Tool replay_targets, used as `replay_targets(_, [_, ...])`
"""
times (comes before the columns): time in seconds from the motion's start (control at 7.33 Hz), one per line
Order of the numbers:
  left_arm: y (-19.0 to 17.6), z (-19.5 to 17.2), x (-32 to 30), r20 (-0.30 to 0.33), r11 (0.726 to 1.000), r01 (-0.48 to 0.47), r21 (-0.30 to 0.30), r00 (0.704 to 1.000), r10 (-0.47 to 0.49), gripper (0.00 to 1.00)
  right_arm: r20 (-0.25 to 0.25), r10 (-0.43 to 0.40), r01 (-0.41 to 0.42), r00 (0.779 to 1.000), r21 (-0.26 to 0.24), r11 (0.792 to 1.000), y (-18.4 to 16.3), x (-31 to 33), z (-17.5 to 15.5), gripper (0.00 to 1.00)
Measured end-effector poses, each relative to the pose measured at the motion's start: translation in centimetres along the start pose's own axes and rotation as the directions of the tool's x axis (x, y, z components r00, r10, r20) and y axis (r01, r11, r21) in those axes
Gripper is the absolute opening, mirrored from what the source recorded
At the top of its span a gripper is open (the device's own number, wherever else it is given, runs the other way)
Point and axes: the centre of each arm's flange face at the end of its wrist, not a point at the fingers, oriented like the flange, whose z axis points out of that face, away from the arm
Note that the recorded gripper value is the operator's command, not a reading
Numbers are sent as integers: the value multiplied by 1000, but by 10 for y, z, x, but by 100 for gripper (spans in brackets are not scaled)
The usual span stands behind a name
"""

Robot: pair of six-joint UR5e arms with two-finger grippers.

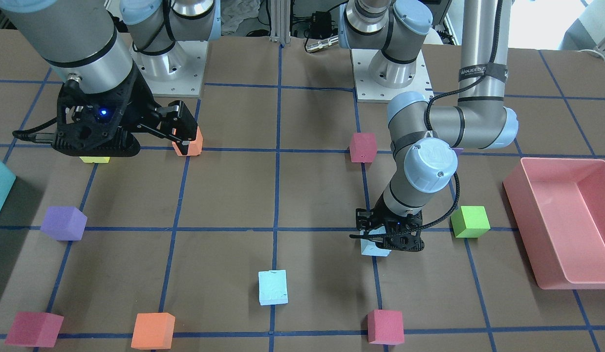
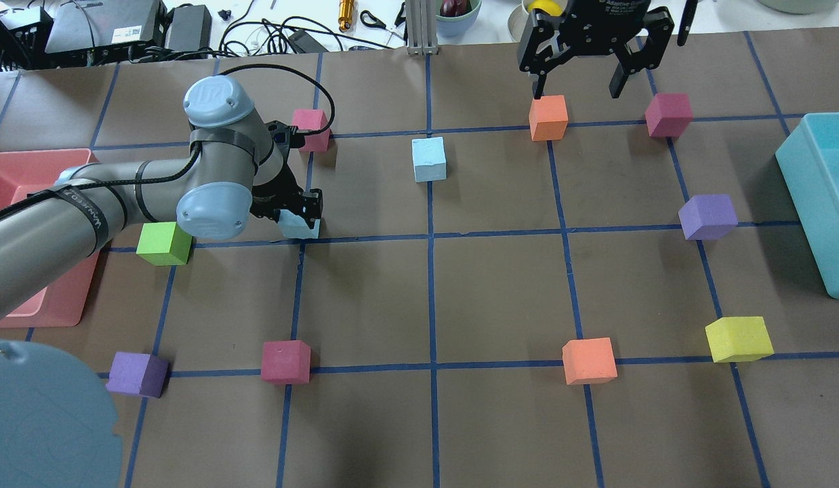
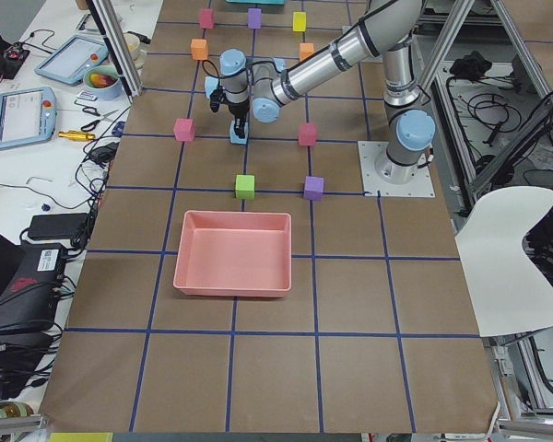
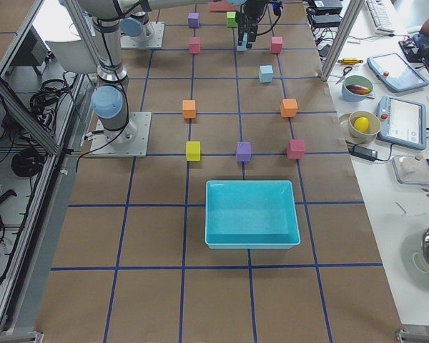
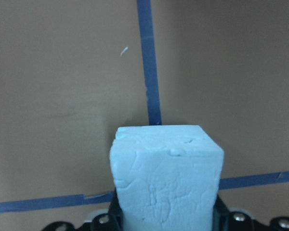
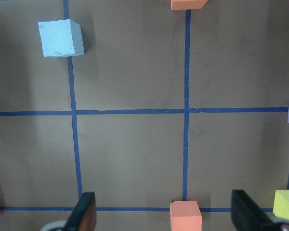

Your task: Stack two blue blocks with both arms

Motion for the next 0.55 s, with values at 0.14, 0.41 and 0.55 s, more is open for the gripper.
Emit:
replay_targets(0.14, [-16, -23, 18, -2, 1000, 25, 10, 1000, -25, 0, -5, 1, -1, 1000, -6, 1000, 5, 1, 3, 100])
replay_targets(0.41, [-49, -55, 66, -15, 997, 80, 22, 997, -79, 0, -10, 7, -7, 1000, -13, 1000, 17, 4, 6, 100])
replay_targets(0.55, [-64, -60, 95, -23, 993, 110, 32, 994, -110, 0, -10, 13, -14, 1000, -15, 1000, 19, 7, 7, 100])
